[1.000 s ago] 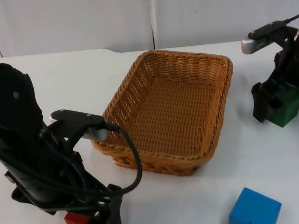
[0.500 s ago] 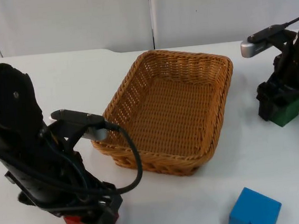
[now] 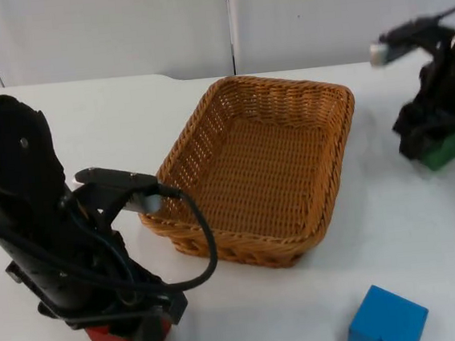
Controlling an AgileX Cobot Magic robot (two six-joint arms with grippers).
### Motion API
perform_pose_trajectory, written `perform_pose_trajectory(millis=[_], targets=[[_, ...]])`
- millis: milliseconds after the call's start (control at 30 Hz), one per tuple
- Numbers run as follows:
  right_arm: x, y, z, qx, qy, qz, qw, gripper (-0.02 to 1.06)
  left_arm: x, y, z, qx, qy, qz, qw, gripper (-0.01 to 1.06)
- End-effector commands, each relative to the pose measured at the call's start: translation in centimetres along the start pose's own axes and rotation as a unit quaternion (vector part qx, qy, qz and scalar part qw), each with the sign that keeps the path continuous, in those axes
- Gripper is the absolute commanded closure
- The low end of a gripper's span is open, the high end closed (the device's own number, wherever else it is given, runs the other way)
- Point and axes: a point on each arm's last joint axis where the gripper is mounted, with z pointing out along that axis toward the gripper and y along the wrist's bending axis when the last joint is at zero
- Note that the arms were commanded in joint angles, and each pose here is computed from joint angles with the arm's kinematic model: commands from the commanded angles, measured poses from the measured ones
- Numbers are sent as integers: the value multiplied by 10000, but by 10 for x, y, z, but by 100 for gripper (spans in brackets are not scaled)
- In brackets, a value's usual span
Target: Pick up one cube with each hand and place exactly two cubes into the same basket, leaving the remaining cube outside.
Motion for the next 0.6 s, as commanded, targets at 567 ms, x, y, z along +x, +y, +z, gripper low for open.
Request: perform_pose_trajectory(millis=[567], targets=[[-17, 9, -181, 627, -1674, -202, 9837, 105, 9, -18, -108, 326, -1311, -32, 9908, 105]])
